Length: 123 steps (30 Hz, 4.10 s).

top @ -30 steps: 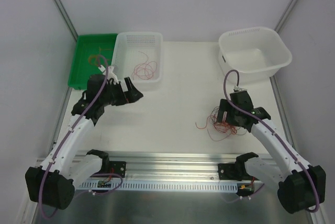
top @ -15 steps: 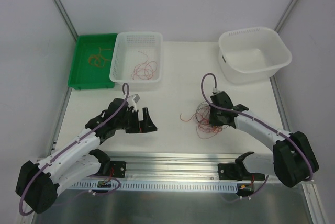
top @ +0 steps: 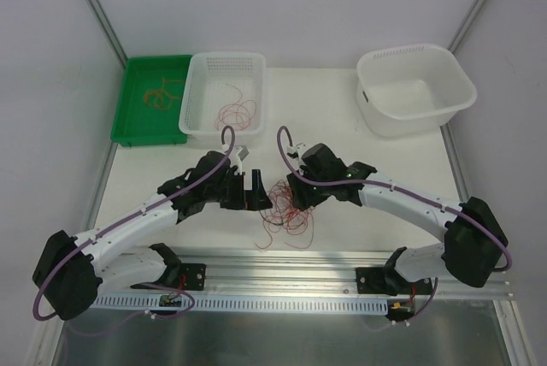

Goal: Untangle the cables

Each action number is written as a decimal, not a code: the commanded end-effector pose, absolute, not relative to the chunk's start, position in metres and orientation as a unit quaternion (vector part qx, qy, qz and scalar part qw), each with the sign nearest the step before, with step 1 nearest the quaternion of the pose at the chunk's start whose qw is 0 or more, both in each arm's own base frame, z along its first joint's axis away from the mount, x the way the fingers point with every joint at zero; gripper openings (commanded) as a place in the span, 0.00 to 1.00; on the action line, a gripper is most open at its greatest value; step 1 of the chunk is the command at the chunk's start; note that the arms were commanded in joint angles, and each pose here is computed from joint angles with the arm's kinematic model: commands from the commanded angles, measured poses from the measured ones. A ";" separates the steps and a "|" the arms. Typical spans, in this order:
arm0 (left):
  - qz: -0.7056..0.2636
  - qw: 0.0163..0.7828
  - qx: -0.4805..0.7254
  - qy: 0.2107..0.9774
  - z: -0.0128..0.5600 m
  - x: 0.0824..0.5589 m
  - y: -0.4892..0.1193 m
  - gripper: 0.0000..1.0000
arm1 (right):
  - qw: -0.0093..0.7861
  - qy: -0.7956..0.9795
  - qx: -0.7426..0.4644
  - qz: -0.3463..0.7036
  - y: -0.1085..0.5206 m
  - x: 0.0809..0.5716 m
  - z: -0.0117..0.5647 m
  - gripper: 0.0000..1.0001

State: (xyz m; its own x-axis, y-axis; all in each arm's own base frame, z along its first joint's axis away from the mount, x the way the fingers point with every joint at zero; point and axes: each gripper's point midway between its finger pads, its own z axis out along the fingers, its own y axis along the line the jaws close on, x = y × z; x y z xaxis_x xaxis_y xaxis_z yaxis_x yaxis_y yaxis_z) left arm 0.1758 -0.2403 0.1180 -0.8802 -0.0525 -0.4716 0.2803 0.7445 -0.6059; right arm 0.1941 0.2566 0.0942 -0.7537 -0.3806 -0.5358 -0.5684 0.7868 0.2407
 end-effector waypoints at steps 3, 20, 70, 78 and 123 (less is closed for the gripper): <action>-0.357 0.253 0.074 0.896 0.130 0.182 -0.254 0.99 | 0.237 0.906 -0.294 0.193 0.258 0.184 0.108 0.67; -0.259 0.255 0.127 0.923 0.106 0.193 -0.325 0.99 | 0.423 0.900 -0.030 0.103 0.140 0.190 0.159 0.96; -0.193 0.280 0.074 0.937 0.056 0.200 -0.277 0.00 | 0.403 0.839 -0.177 0.319 0.276 0.208 0.134 0.01; -0.171 0.283 -0.024 0.944 0.048 0.220 -0.205 0.00 | 0.472 0.859 -0.086 0.182 0.153 0.217 0.183 0.01; -0.291 0.303 -0.052 0.906 0.148 0.215 -0.177 0.00 | 0.429 0.895 0.029 0.122 0.088 0.215 0.245 0.14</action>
